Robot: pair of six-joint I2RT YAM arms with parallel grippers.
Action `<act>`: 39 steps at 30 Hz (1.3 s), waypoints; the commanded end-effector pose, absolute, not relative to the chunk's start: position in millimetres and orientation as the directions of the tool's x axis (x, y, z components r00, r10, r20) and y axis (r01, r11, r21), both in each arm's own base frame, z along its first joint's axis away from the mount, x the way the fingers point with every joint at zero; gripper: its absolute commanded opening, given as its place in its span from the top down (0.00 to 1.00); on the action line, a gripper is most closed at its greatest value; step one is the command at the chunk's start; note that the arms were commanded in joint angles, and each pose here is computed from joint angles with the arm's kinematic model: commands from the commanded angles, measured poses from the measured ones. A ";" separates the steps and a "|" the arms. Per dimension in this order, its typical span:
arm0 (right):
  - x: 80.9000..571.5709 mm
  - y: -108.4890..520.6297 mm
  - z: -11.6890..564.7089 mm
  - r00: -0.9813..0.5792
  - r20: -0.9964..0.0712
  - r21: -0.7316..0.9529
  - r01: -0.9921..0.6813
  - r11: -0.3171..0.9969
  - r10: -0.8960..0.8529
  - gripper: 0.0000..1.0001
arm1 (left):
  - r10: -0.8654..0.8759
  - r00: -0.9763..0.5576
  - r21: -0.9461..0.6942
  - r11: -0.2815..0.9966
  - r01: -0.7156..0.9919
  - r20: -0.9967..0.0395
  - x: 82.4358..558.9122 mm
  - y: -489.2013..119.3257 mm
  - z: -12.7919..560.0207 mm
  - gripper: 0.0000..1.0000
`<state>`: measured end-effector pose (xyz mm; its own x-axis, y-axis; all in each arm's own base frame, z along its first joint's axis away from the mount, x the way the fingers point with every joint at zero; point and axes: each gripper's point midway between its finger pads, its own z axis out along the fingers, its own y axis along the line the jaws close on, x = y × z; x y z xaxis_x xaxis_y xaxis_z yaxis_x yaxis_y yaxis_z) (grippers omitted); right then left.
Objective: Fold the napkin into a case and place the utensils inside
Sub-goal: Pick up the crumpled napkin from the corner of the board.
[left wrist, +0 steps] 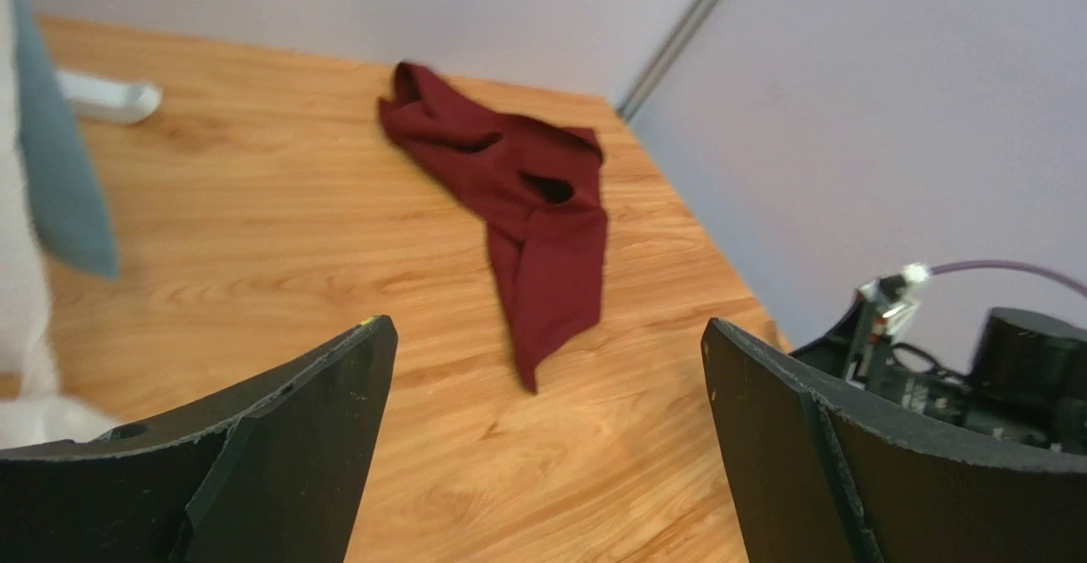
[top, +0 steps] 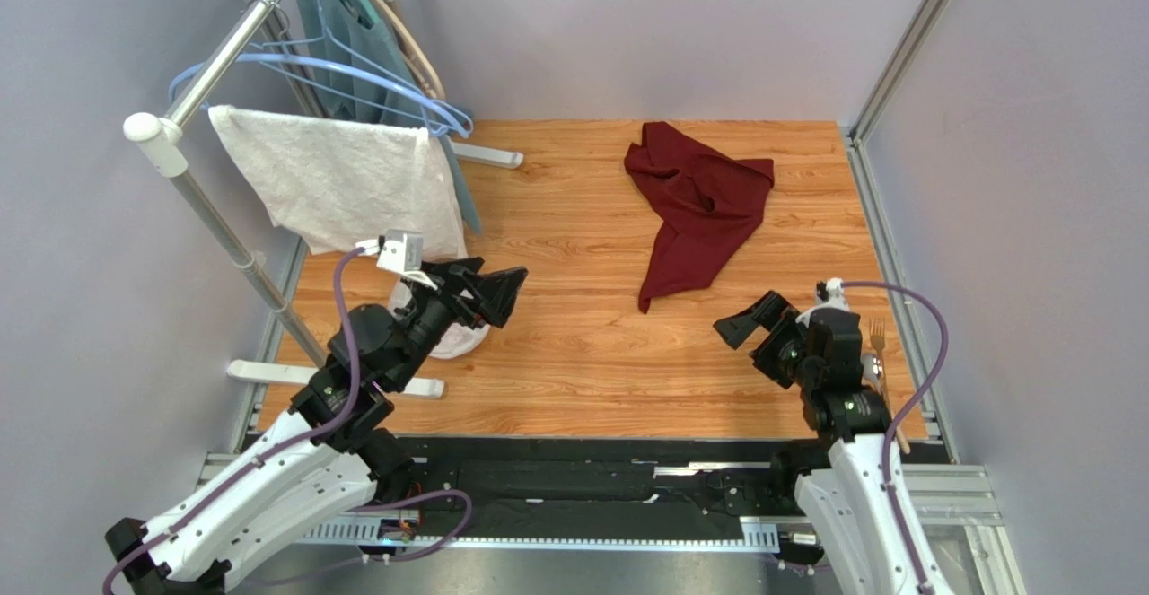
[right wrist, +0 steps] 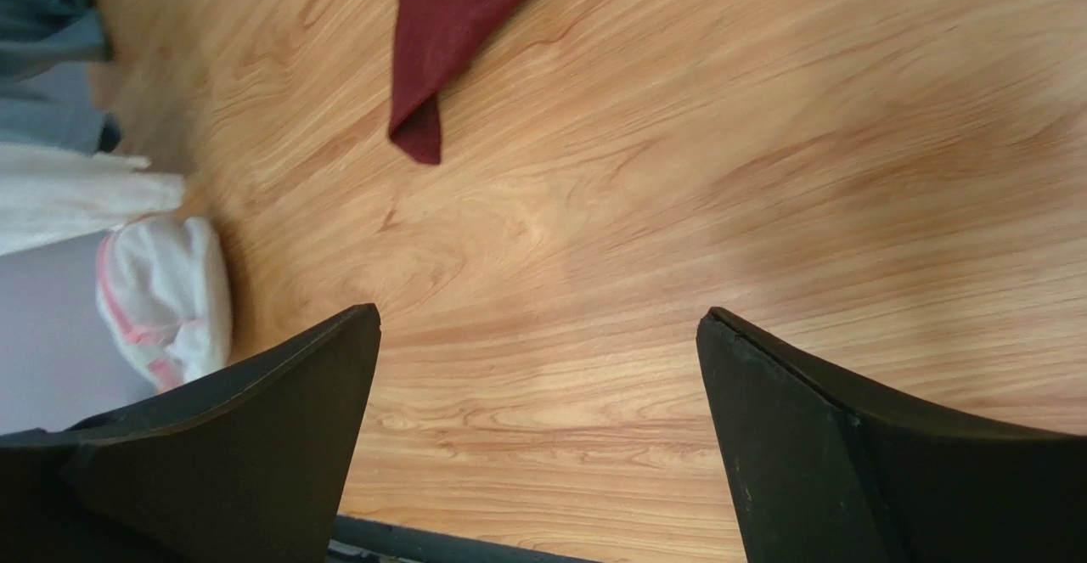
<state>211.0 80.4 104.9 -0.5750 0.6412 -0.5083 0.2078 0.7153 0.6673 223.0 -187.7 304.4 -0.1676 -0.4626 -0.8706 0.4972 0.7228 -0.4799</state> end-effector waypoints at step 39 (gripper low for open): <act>618.4 35.2 102.2 -0.382 -0.629 0.379 0.610 0.696 0.677 0.00 | 0.395 -0.648 -0.181 0.749 0.638 -0.652 333.3 -442.7 43.8 0.07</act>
